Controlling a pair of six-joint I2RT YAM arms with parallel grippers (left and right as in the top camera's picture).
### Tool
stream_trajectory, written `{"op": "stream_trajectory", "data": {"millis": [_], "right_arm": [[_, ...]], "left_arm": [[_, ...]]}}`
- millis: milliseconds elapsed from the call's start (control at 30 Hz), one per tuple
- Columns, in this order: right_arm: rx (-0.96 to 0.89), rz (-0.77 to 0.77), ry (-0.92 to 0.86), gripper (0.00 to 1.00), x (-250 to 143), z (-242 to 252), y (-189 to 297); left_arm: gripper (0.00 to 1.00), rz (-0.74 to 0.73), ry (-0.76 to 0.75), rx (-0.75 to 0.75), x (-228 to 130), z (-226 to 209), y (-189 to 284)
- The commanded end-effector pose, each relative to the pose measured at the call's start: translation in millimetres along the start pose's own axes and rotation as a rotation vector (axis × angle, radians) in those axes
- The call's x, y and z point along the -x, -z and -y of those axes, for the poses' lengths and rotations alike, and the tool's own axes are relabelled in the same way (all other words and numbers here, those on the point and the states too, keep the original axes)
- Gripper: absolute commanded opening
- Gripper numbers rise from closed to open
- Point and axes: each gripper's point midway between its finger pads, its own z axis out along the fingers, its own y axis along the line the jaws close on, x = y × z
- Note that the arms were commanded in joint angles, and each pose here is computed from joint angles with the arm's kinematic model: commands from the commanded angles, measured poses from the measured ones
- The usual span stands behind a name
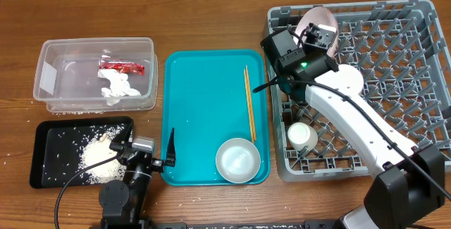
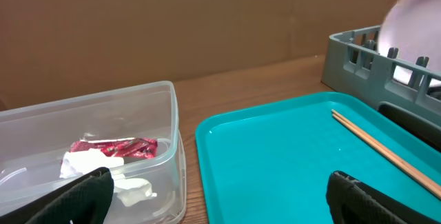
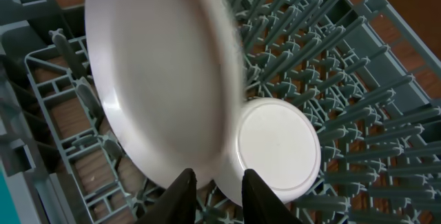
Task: Sort waste into correct bins and load items into the dishwasher
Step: 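Stand the plate upright in the rack's back row and release, then reach the right gripper to the small white bowl and grasp it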
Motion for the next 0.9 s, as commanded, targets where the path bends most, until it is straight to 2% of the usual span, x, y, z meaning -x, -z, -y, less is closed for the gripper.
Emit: {"op": "stream_trajectory", "data": {"millis": [0, 100, 200, 233, 267, 433, 500, 667, 800, 867], "right_arm": [[-0.021, 0.092, -0.002, 0.3, 29, 14, 17], [0.04, 0.088, -0.069, 0.35, 47, 20, 27], [0.329, -0.032, -0.019, 0.35, 53, -9, 40], [0.524, -0.077, 0.097, 0.38, 46, -34, 58], [0.593, -0.093, 0.142, 0.38, 42, -43, 66], [0.827, -0.279, 0.252, 0.38, -10, -75, 109], [0.931, -0.373, 0.33, 0.42, -39, -86, 134], [0.972, -0.487, 0.565, 0.45, -113, -93, 162], [0.995, -0.47, 0.823, 0.47, -169, -96, 167], [0.901, -0.414, 0.894, 0.47, -187, -97, 146]], "left_arm": [[1.0, 0.006, -0.019, 0.003, -1, -1, 0], [1.0, 0.006, -0.019, 0.003, -1, -1, 0], [1.0, 0.006, -0.019, 0.003, -1, -1, 0], [1.0, 0.006, -0.019, 0.003, -1, -1, 0], [1.0, 0.006, -0.019, 0.003, -1, -1, 0], [1.0, 0.006, -0.019, 0.003, -1, -1, 0], [1.0, 0.006, -0.019, 0.003, -1, -1, 0], [1.0, 0.006, -0.019, 0.003, -1, -1, 0], [1.0, 0.006, -0.019, 0.003, -1, -1, 0], [1.0, 0.006, -0.019, 0.003, -1, -1, 0]]}}
